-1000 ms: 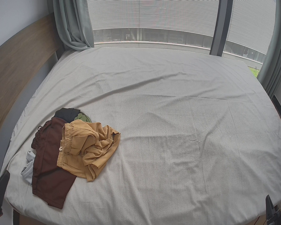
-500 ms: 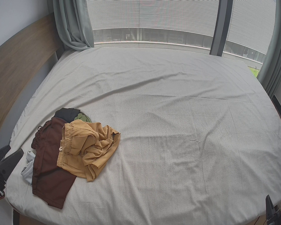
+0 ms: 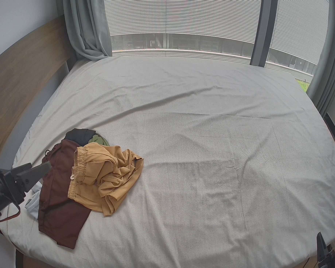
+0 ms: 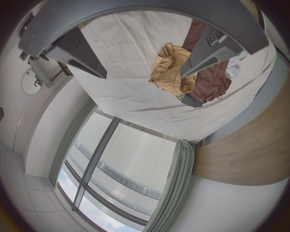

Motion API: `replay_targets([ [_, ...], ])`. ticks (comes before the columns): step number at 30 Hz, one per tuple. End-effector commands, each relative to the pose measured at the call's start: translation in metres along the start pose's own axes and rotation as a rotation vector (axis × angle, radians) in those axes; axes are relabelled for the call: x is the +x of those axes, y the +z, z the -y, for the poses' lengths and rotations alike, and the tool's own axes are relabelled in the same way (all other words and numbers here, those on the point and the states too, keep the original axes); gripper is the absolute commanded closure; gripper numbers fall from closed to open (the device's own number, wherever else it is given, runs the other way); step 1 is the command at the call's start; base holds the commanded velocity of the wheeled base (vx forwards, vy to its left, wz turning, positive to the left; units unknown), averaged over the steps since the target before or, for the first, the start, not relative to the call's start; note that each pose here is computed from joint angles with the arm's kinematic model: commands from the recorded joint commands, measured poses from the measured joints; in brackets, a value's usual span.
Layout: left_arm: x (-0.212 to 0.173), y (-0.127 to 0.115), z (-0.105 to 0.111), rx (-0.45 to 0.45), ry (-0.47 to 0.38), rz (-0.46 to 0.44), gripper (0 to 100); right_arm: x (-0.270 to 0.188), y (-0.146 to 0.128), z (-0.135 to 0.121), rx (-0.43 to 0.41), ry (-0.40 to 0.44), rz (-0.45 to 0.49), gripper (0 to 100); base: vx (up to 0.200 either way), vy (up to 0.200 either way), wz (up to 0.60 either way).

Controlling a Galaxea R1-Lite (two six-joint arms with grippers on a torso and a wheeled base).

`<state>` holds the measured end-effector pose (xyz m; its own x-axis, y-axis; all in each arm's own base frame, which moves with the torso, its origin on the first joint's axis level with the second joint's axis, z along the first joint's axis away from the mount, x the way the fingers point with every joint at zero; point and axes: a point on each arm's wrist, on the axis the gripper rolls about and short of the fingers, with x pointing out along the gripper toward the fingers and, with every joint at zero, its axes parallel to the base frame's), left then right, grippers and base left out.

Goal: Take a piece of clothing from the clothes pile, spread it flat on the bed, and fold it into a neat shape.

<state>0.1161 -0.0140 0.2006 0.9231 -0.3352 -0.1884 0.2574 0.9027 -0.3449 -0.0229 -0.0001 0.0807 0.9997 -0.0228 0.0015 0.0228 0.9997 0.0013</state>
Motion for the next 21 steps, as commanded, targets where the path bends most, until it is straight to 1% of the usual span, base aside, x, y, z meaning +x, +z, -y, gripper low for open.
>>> replay_targets([
  [1,0.027,-0.002,-0.022,-0.053,0.042,-0.072,0,0.000,-0.005,0.000,-0.001,0.000,0.000,0,0.000,0.000,0.00],
  [8,0.042,-0.004,-0.037,-0.091,0.028,-0.123,0,0.000,-0.005,0.000,-0.001,0.000,0.002,0,0.000,0.000,0.00],
  [10,0.052,-0.005,-0.042,-0.096,0.023,-0.144,0,0.000,-0.005,0.000,-0.001,0.000,0.002,0,0.000,0.000,0.00],
  [17,0.077,-0.008,-0.054,-0.105,0.020,-0.154,0,0.000,-0.005,0.000,-0.001,0.000,0.002,0,0.000,0.000,0.00],
  [18,0.086,-0.011,-0.059,-0.111,0.023,-0.165,0,0.000,-0.005,0.000,-0.001,0.000,0.002,0,0.000,0.000,0.00],
  [21,0.097,-0.014,-0.065,-0.114,0.026,-0.180,0,0.000,-0.005,0.000,-0.001,0.000,0.002,0,0.000,0.000,0.00],
])
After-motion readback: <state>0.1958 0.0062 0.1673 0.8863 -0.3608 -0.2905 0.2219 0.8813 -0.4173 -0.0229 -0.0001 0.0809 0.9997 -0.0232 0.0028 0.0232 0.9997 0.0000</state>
